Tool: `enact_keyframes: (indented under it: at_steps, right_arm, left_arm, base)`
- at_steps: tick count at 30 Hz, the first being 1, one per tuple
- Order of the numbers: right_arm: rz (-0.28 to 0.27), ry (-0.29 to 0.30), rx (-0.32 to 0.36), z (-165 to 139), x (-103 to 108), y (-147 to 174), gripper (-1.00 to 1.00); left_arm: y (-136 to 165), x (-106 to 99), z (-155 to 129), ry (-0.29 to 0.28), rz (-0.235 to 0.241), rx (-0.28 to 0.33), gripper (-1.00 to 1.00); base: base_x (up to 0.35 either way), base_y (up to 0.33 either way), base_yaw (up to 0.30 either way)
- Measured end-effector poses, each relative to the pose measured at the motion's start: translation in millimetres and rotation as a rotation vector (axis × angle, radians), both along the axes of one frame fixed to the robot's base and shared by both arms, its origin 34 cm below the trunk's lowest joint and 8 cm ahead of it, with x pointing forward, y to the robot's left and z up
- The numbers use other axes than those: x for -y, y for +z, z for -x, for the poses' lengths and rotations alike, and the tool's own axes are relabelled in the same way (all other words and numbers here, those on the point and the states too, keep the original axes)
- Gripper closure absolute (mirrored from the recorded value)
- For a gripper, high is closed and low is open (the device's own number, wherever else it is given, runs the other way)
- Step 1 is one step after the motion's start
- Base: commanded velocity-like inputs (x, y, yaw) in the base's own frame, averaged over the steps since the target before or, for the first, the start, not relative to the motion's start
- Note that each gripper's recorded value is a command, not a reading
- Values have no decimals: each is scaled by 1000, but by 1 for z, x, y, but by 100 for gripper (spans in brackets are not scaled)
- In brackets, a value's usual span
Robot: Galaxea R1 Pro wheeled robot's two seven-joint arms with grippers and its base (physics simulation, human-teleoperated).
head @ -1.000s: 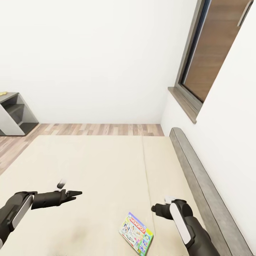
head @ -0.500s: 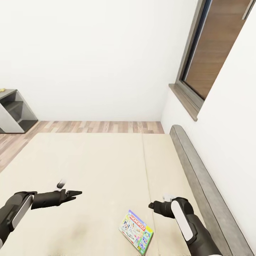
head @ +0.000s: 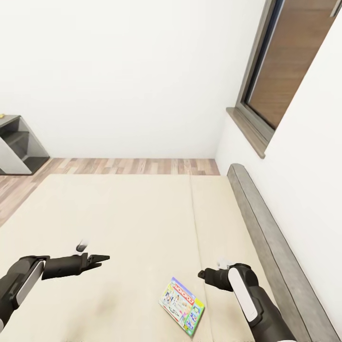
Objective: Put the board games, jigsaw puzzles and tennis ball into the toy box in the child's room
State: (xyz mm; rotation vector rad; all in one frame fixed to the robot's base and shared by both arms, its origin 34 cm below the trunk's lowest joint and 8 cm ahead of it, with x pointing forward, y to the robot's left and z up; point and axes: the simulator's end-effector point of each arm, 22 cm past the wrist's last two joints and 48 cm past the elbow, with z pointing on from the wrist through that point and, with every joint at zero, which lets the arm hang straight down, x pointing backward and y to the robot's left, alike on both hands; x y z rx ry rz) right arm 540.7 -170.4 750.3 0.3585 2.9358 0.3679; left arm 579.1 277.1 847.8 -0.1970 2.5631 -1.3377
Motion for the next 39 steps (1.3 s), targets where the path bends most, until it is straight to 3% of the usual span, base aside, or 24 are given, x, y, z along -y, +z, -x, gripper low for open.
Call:
enact_keyframes:
  at_steps: [29, 39]
  right_arm:
    - [-1, -1, -46, 12, -1, -20, -100]
    - [-3, -20, -13, 5, 1, -25, -100]
  left_arm:
    - [-23, 1, 8, -2, 0, -49, -100]
    - [-30, 1, 12, -3, 1, -65, -100]
  base:
    - [0, 0, 0]
    - [0, 0, 0]
